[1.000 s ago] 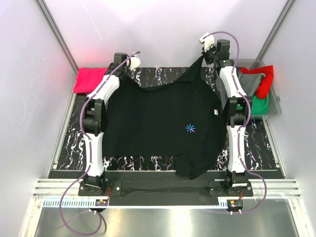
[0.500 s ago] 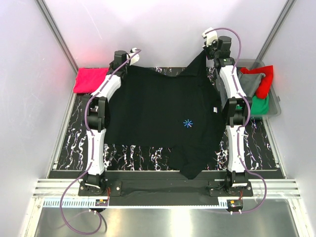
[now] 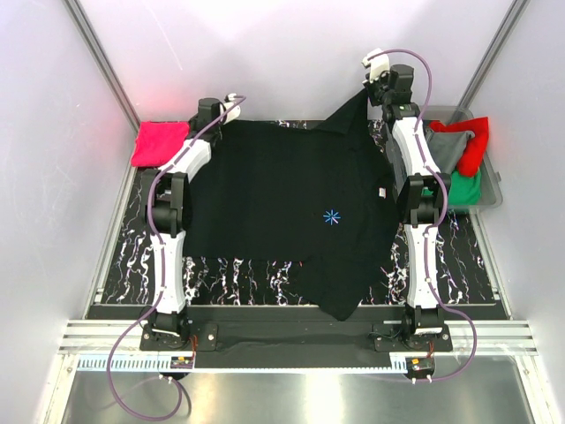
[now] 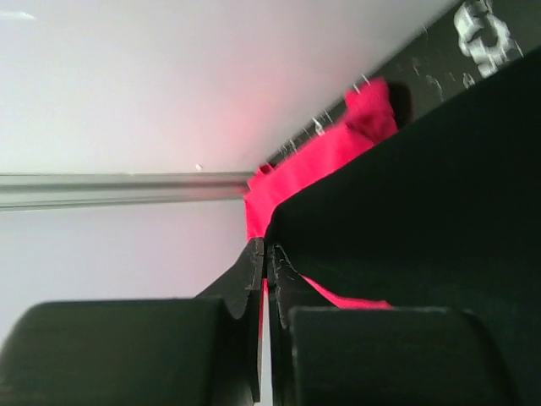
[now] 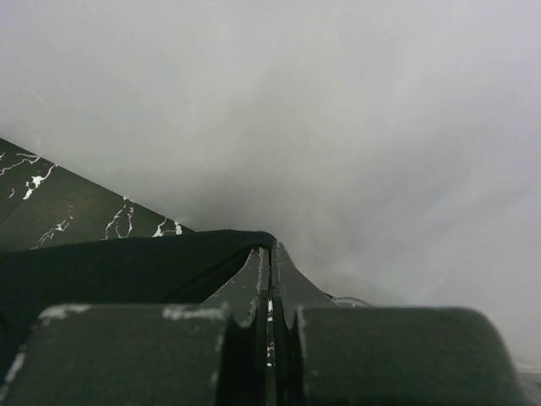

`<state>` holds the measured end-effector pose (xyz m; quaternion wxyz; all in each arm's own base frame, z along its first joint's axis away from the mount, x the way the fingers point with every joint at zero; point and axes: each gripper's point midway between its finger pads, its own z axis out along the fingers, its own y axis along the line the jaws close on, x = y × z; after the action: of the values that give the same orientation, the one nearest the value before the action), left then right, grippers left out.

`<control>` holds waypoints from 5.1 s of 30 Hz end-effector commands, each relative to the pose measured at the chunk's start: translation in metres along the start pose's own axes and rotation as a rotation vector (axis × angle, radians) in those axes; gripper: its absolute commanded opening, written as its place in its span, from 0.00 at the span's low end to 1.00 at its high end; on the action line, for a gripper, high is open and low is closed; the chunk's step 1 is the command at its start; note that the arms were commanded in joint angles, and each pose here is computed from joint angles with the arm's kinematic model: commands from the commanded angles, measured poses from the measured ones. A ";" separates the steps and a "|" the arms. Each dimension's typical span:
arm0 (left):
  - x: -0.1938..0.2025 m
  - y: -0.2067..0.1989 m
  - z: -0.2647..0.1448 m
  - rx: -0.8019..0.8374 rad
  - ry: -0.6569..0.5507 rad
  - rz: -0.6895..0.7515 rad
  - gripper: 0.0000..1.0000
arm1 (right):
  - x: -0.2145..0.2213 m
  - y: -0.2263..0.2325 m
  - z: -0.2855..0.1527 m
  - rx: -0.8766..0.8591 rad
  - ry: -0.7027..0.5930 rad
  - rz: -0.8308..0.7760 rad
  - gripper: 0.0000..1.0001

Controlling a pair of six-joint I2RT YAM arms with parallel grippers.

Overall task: Fold and stack the t-shirts
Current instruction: Flatten the tshirt out, then fold the tshirt

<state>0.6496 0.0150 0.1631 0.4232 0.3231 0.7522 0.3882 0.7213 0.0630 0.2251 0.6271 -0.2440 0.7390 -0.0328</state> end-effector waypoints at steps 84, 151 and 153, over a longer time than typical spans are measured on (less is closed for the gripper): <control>0.094 -0.032 -0.099 0.289 0.128 0.044 0.00 | 0.004 0.085 -0.247 -0.194 0.295 -0.014 0.00; 0.149 -0.153 -0.117 0.641 0.374 -0.086 0.00 | 0.052 0.132 -0.249 -0.341 0.417 0.157 0.00; 0.149 -0.153 -0.117 0.640 0.377 -0.084 0.00 | 0.053 0.130 -0.240 -0.327 0.418 0.165 0.00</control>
<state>0.4551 0.0242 0.0182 0.1761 0.3366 0.9085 0.1740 0.4309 0.0861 0.1627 0.3859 -0.2755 0.8766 0.0818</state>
